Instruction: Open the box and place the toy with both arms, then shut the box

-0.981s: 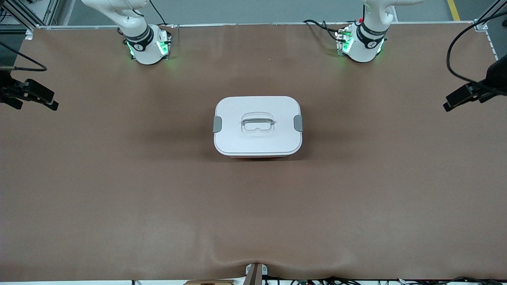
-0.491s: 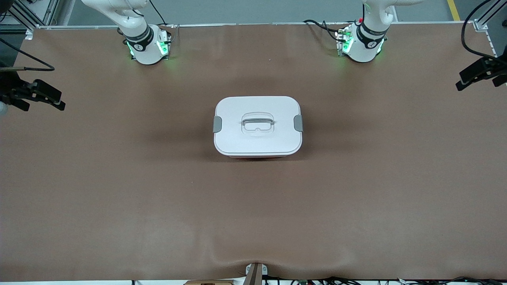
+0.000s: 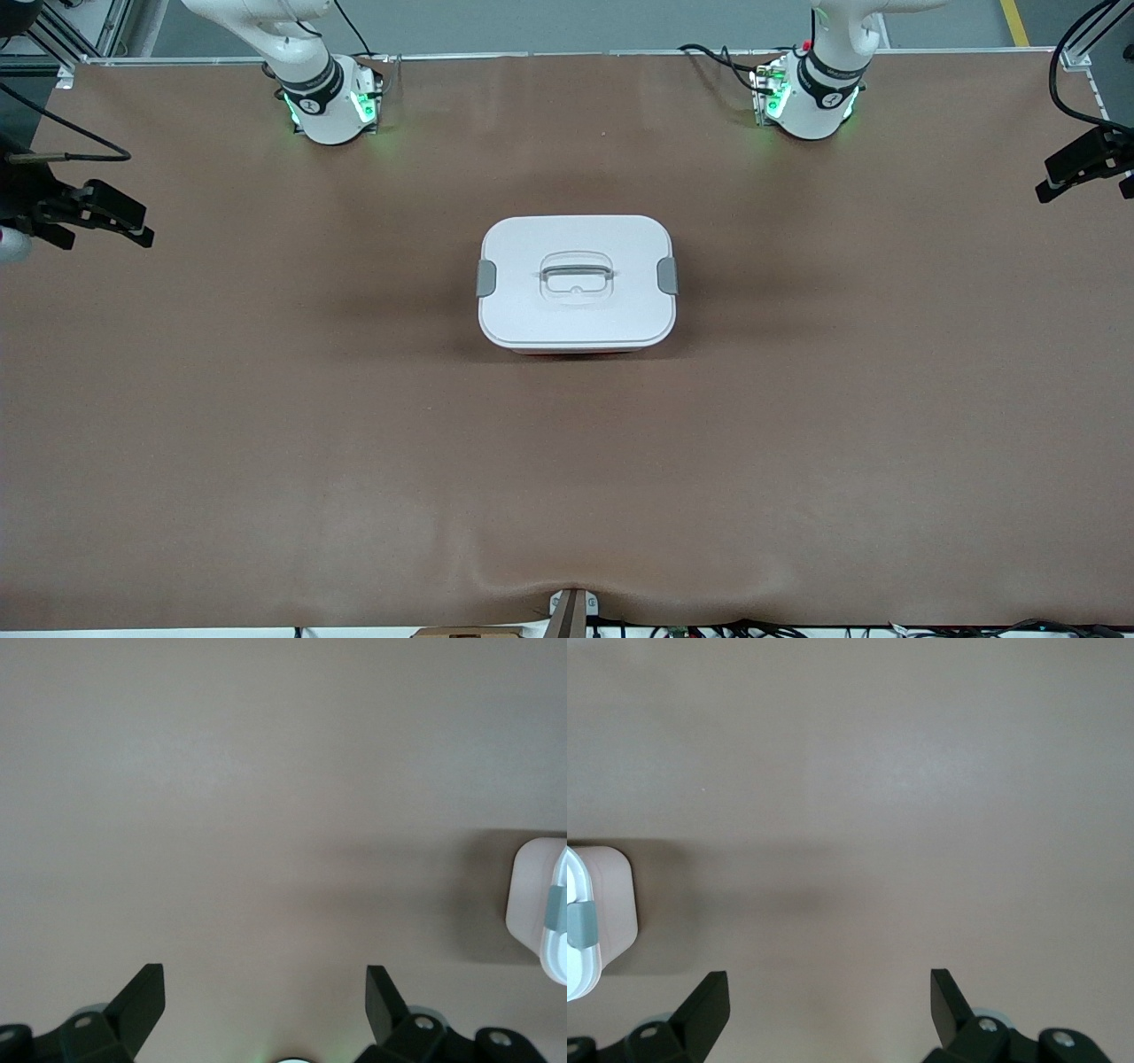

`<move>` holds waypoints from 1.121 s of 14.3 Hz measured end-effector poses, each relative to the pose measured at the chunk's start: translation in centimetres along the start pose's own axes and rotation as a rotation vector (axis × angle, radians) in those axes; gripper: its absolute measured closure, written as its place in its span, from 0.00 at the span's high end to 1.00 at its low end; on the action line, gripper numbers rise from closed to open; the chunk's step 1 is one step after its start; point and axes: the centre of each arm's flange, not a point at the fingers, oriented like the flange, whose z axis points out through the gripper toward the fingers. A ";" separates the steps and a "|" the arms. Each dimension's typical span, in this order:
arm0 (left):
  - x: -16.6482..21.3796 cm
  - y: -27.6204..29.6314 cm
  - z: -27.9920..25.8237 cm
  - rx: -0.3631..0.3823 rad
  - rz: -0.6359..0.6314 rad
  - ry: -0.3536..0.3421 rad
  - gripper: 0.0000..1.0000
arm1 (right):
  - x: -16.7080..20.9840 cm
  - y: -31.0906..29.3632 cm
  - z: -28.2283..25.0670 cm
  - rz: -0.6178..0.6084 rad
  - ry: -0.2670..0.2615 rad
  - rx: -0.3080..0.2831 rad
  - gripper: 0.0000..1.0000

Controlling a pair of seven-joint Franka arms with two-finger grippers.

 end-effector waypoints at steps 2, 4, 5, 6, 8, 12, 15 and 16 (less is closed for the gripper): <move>-0.3 1.0 -0.3 0.001 0.001 0.000 1.00 | -0.1 -0.4 0.2 -0.008 -0.012 0.001 1.00; -0.4 1.3 -0.3 0.002 0.006 0.001 1.00 | -0.4 -0.8 0.2 -0.016 -0.025 0.001 1.00; -0.4 1.3 -0.3 0.002 0.012 0.001 1.00 | -0.5 -0.8 0.2 -0.016 -0.034 0.001 1.00; -0.4 1.3 -0.3 0.002 0.021 0.001 1.00 | -0.7 -0.8 0.2 -0.016 -0.043 0.001 1.00; -0.4 1.3 -0.2 0.002 0.031 -0.001 1.00 | -0.9 -0.8 0.1 -0.016 -0.052 0.001 1.00; -0.3 1.3 -0.2 0.002 0.037 -0.003 1.00 | -1.1 -0.8 0.0 -0.016 -0.054 0.001 1.00; -0.2 1.4 0.1 0.002 0.038 -0.007 1.00 | -1.1 -0.8 0.0 -0.016 -0.054 0.002 1.00; -0.1 1.4 0.2 0.002 0.038 -0.008 1.00 | -1.1 -0.8 0.0 -0.016 -0.053 0.002 1.00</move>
